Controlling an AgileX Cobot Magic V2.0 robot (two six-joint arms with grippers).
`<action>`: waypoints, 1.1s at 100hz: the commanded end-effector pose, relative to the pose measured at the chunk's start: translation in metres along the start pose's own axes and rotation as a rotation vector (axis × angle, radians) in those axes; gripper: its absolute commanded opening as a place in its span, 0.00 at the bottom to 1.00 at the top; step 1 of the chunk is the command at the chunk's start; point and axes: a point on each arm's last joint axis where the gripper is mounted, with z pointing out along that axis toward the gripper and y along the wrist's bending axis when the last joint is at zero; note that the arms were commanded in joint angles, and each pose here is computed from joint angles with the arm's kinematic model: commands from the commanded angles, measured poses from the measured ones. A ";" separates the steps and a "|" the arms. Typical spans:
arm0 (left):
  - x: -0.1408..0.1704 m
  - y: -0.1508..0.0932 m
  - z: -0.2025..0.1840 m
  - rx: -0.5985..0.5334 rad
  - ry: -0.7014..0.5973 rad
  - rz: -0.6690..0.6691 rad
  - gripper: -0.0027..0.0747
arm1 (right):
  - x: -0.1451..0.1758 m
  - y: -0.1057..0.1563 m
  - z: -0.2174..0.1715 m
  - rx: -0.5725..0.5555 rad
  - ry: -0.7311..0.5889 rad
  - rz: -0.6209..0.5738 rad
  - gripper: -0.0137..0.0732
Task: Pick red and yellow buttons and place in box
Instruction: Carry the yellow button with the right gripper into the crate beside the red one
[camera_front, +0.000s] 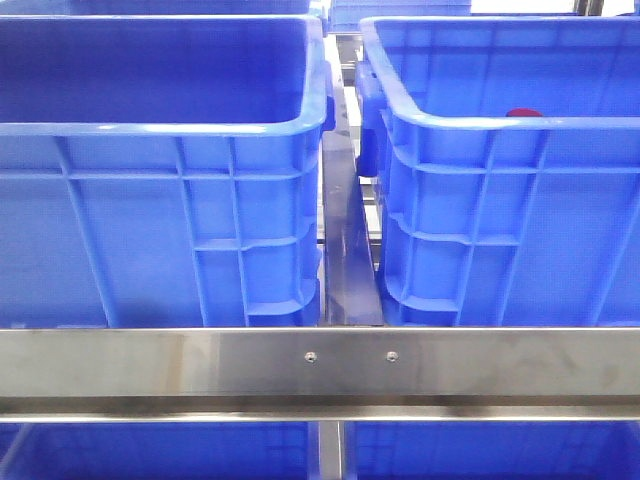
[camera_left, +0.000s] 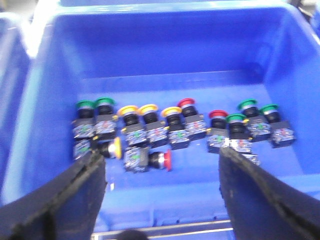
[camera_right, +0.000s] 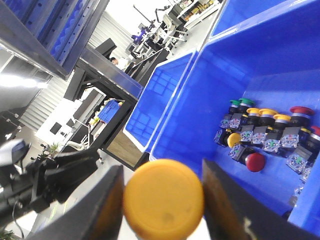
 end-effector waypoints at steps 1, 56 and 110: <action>-0.002 0.002 -0.014 0.007 -0.123 -0.017 0.63 | -0.019 0.021 -0.004 -0.111 -0.127 0.006 0.31; 0.013 0.005 -0.036 0.014 -0.189 -0.024 0.01 | -0.058 0.008 -0.009 0.288 -0.302 -0.319 0.31; 0.013 0.005 -0.036 0.012 -0.182 -0.024 0.01 | -0.081 -0.049 -0.057 1.131 -0.367 -0.516 0.31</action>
